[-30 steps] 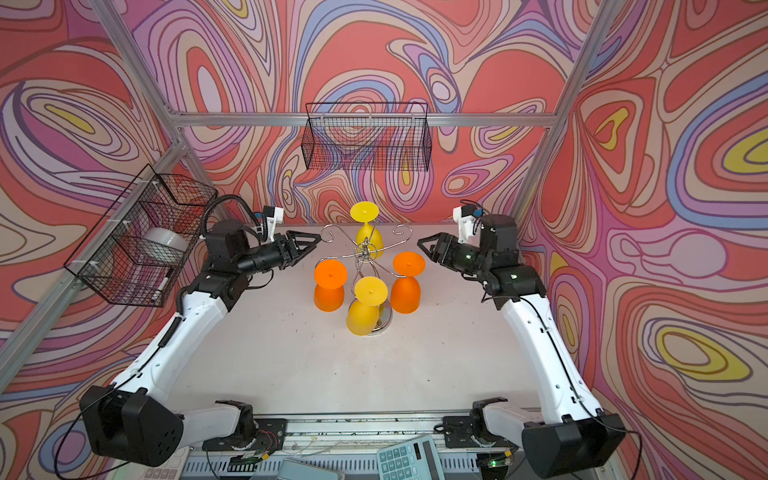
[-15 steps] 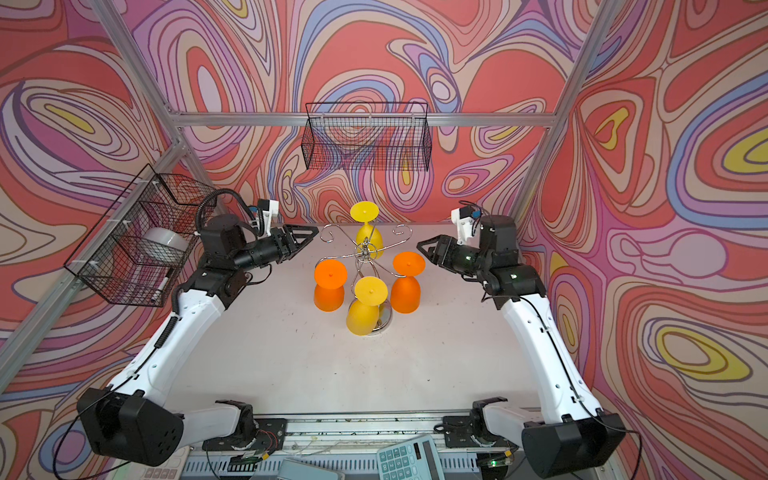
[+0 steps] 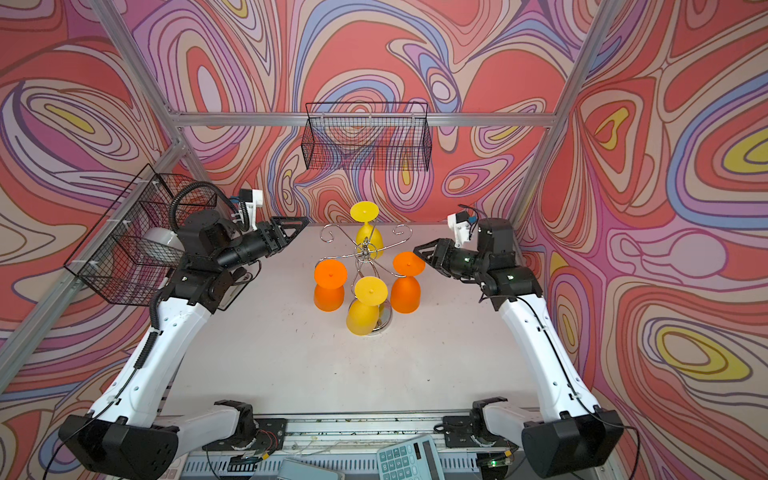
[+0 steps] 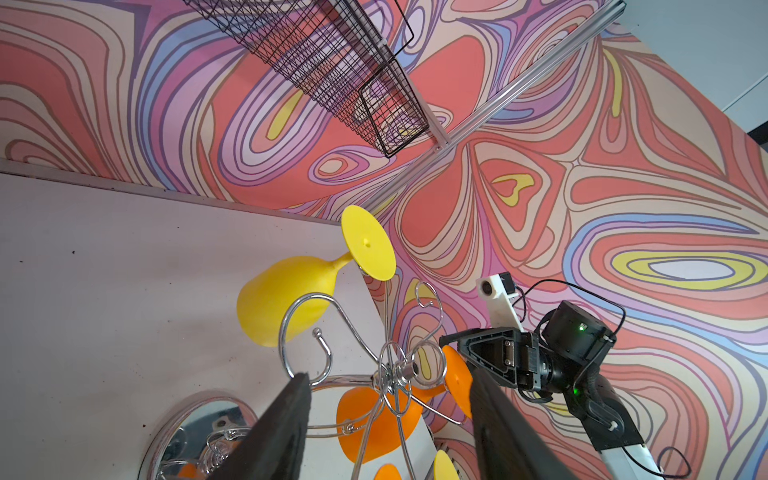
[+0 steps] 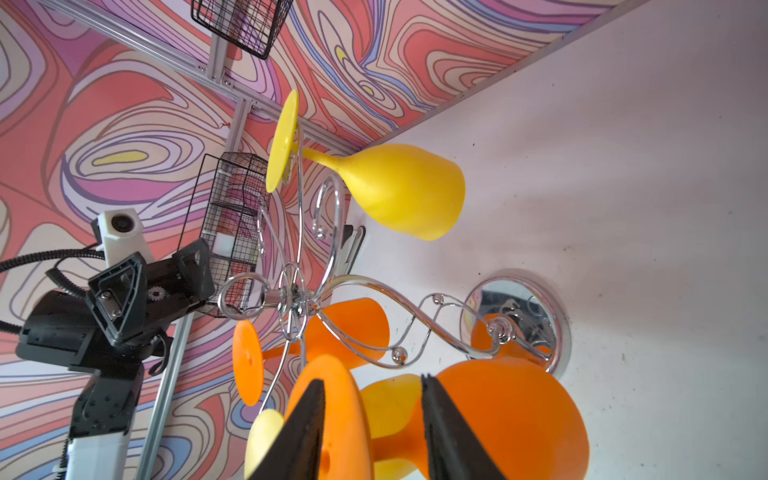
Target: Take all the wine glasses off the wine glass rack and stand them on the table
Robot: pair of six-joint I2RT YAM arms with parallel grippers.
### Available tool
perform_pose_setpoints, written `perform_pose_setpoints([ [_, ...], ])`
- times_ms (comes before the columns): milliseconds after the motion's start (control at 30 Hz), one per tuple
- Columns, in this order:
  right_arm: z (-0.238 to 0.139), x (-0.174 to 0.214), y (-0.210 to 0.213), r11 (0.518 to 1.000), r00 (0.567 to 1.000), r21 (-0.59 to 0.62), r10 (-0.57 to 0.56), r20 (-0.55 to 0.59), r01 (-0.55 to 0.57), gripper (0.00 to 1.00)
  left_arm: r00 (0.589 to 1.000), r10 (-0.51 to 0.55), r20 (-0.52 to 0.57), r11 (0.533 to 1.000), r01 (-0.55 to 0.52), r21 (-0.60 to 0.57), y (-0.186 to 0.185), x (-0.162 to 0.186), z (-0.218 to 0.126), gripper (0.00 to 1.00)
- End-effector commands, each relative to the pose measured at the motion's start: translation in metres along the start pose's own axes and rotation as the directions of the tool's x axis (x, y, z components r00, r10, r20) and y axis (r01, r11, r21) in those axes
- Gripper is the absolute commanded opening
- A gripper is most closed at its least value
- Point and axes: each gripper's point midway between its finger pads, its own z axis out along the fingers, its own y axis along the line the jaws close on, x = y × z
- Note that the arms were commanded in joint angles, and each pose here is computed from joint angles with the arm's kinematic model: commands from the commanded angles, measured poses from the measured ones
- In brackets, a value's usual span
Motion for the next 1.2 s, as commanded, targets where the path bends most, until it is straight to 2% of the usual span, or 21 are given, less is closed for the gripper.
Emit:
perform_pose_setpoints([
  [0, 0.002, 0.001, 0.005, 0.999, 0.999, -0.023, 0.04, -0.013, -0.041, 0.39, 1.0, 0.011, 0.009, 1.0, -0.011, 0.029, -0.014, -0.003, -0.004, 0.62],
  [433, -0.007, 0.005, -0.002, 0.993, 0.994, 0.031, 0.111, -0.019, -0.11, 0.31, 1.0, 0.001, 0.001, 1.0, -0.001, 0.031, -0.013, -0.001, -0.004, 0.62],
  [700, -0.014, 0.005, 0.001, 0.99, 0.99, 0.015, 0.141, -0.005, -0.141, 0.29, 1.0, -0.021, -0.013, 0.999, 0.021, 0.043, -0.013, 0.001, -0.003, 0.62],
  [933, -0.011, 0.002, 0.007, 0.98, 0.982, -0.06, 0.19, -0.013, -0.19, 0.26, 0.999, -0.032, -0.014, 0.998, 0.033, 0.057, -0.016, 0.001, -0.003, 0.62],
  [1167, -0.014, 0.005, 0.009, 0.978, 0.98, -0.059, 0.198, -0.021, -0.199, 0.25, 0.999, -0.029, -0.015, 0.998, 0.03, 0.051, -0.016, 0.003, -0.005, 0.62],
])
